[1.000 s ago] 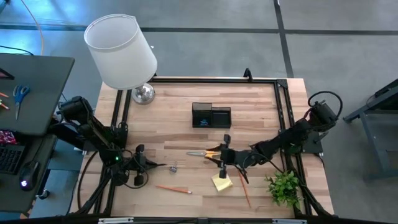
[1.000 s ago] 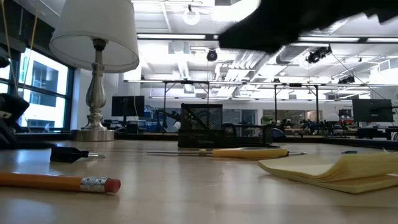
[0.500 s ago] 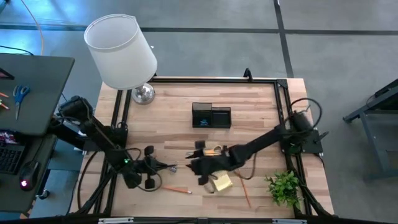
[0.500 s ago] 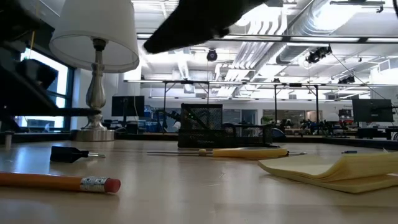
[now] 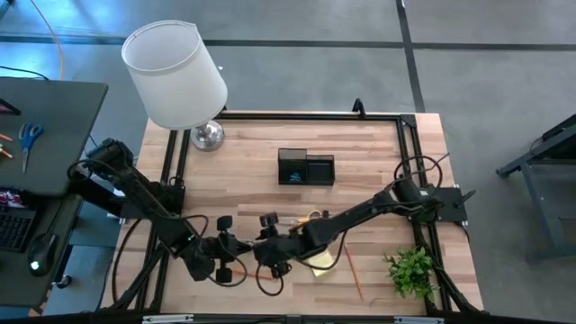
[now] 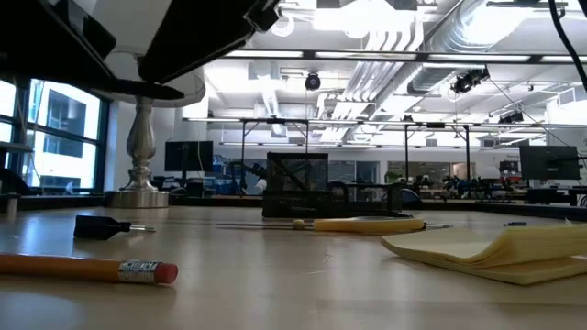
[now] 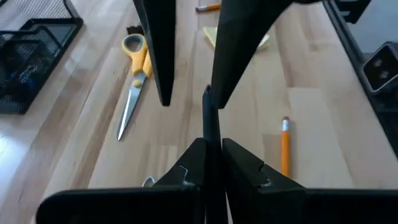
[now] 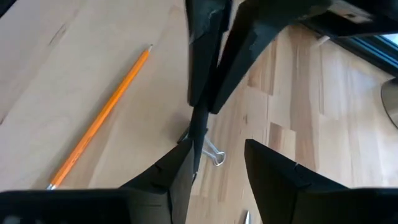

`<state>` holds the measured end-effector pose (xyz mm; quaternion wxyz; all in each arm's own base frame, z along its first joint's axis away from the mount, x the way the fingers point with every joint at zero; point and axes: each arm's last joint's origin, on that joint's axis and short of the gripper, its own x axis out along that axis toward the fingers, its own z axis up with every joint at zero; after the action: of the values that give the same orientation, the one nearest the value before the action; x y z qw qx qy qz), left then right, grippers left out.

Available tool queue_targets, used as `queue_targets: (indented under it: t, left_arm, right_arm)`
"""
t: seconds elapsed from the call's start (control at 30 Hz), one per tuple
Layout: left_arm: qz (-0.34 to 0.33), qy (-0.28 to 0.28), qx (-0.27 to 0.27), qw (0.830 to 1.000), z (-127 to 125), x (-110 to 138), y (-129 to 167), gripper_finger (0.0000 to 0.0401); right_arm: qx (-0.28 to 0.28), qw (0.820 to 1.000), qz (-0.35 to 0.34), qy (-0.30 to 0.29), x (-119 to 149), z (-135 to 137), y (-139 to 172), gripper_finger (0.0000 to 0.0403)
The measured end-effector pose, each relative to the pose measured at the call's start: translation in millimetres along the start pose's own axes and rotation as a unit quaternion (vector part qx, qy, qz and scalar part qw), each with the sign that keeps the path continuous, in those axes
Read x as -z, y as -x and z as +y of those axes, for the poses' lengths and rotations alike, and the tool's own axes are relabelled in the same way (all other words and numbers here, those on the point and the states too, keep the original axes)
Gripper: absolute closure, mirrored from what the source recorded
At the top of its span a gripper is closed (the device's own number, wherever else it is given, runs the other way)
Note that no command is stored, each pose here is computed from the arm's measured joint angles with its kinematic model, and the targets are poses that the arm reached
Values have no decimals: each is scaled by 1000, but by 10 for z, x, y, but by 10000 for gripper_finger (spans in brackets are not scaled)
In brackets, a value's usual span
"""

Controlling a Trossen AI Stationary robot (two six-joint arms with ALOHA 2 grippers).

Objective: Pick and place office supplies into organizer
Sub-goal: Put the black pen into the black desk organizer

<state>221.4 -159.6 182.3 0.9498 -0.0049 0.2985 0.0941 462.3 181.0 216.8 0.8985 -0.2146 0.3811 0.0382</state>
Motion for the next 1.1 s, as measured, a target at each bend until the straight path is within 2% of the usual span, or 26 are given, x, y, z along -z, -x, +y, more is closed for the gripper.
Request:
queue_targets:
  t: [0.23,0.33,0.6,0.7,0.9,1.1]
  left_arm:
    - [-9,3,-11,1000,-8,-67,22,381]
    - [-7,1,-14,1000,-4,-59,20,380]
    - [-10,2,-16,1000,-4,-62,21,380]
    - [-10,2,-16,1000,-4,-62,21,380]
    - [-11,4,-20,1000,-1,-56,20,380]
    - [-24,-7,-33,999,4,-66,15,379]
  right_arm:
    - [-8,1000,10,7,12,70,-12,263]
    - [-22,1000,7,-12,7,79,-10,263]
    - [-8,1000,7,-19,7,36,-22,269]
    - [-7,1000,7,-10,6,40,-20,294]
    - [-2,1000,11,-20,13,10,-23,383]
    - [12,999,23,-38,39,-77,-36,387]
